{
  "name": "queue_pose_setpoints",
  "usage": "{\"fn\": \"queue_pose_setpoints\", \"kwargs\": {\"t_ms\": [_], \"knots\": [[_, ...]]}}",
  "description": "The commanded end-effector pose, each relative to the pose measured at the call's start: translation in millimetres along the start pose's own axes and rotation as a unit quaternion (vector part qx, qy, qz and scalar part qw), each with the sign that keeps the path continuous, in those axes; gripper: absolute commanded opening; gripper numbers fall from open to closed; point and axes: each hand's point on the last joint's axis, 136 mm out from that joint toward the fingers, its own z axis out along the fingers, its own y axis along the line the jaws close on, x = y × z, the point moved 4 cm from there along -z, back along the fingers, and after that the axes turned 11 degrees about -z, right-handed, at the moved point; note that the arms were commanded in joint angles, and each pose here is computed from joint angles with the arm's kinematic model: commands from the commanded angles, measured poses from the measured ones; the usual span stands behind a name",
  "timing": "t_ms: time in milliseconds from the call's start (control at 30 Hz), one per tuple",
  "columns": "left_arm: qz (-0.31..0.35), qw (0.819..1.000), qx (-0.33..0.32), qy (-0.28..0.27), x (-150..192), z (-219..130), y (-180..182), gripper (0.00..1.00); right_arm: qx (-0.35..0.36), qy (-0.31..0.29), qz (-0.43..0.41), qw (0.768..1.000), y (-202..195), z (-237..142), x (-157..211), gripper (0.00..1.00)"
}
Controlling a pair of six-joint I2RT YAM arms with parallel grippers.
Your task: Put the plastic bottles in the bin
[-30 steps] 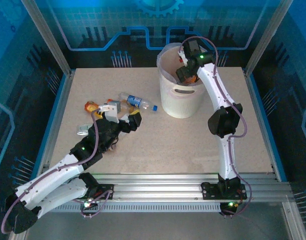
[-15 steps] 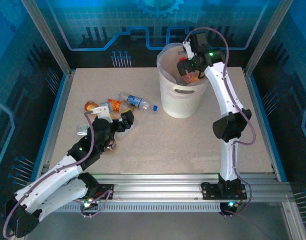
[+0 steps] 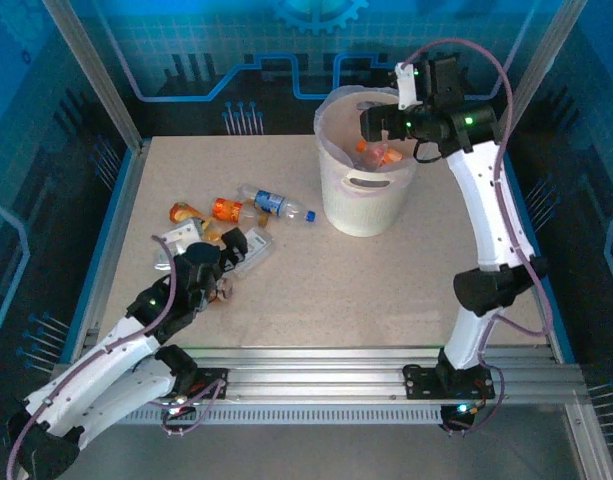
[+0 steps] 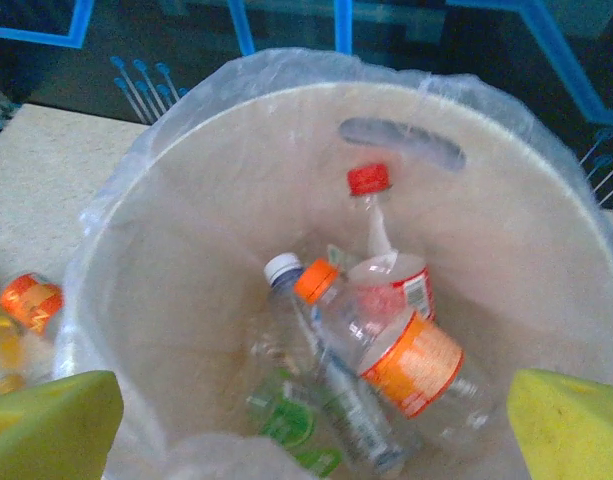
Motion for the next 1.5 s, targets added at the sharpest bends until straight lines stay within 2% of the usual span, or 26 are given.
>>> {"fn": "queue_pose_setpoints", "kwargs": {"t_ms": [0,167,433,767,1100,1467], "knots": [[-0.057,0.996,-0.070,-0.017,-2,-8,34,0.99,-0.028,-0.005,0.045,0.999,6,-6,8,1.00],[-0.115,0.984,-0.137,-0.011,6,-15,66,0.99,-0.031,0.012,0.070,0.997,9,-6,29,1.00],[-0.161,0.971,-0.175,0.016,18,-6,90,0.99,-0.043,0.014,0.100,0.994,15,-7,55,1.00],[-0.237,0.935,-0.245,0.100,45,20,118,0.99,-0.053,0.020,0.107,0.993,19,-10,66,1.00],[-0.259,0.922,-0.266,0.109,59,36,129,0.99,-0.057,0.027,0.107,0.992,20,-6,69,1.00],[-0.270,0.904,-0.310,0.117,69,36,140,0.99,-0.070,0.033,0.113,0.991,23,1,70,1.00]]}}
